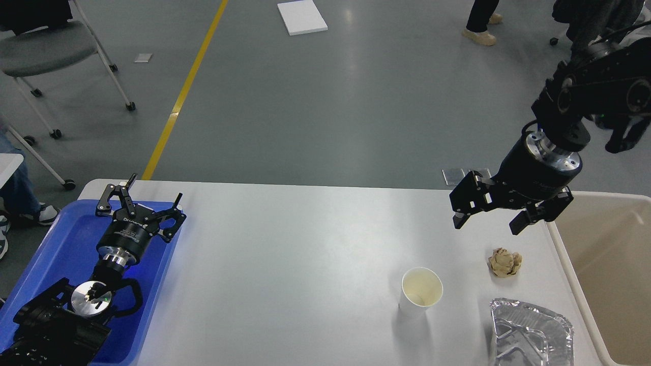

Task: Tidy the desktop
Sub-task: 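Lower the open right gripper toward the white paper cup, then close the right gripper around the white paper cup, then lift the cup with the right gripper and carry it over the bin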

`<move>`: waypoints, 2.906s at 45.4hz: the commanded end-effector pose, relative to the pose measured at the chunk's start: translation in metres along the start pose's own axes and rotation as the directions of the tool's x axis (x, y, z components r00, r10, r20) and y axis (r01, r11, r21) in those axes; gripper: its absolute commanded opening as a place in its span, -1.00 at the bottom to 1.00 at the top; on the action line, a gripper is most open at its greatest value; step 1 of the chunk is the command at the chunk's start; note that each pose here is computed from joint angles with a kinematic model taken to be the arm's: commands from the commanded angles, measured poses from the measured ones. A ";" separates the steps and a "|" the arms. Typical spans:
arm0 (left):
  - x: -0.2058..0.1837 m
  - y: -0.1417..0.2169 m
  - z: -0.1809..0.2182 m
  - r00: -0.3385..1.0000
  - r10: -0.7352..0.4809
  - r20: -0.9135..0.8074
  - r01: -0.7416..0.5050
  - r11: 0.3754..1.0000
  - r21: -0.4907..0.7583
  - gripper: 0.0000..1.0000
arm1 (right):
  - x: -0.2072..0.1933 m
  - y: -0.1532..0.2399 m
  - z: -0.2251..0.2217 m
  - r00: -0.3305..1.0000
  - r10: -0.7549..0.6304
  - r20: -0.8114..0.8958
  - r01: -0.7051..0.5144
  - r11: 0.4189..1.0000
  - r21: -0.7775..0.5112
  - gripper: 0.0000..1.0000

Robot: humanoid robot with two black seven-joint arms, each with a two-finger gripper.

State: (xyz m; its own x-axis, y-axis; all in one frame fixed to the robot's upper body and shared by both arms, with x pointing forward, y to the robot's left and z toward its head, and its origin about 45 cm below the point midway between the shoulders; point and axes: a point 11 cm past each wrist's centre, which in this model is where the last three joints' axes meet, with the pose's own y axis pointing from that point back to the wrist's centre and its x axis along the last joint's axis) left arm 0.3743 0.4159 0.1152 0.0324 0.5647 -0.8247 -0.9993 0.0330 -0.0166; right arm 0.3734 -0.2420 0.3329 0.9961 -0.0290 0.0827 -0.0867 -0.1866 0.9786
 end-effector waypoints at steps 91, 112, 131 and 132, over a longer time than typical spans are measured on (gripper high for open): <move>0.000 0.000 0.000 1.000 0.000 0.000 0.000 1.000 -0.002 1.00 | -0.038 -0.176 0.040 0.992 0.118 0.045 -0.121 0.991 0.059 1.00; 0.000 0.000 0.000 1.000 0.000 0.000 0.000 1.000 -0.002 1.00 | -0.051 -0.192 0.033 0.996 0.085 0.017 -0.086 0.993 0.082 0.32; 0.000 0.000 0.000 1.000 0.000 0.000 0.000 1.000 0.000 1.00 | -0.054 -0.195 0.033 0.997 0.079 0.021 -0.081 0.993 0.083 -1.00; 0.000 0.000 0.000 1.000 0.000 0.000 0.000 1.000 -0.002 1.00 | -0.054 -0.195 0.033 0.996 0.082 0.021 -0.084 0.993 0.083 -1.00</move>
State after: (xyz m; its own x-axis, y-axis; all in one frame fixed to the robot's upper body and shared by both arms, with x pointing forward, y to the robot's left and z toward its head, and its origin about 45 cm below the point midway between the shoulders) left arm 0.3741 0.4161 0.1151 0.0320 0.5647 -0.8247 -0.9994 0.0317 -0.0171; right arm 0.3361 -0.2375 0.1320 0.9862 -0.0639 0.1524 -0.1640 -0.2625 0.9509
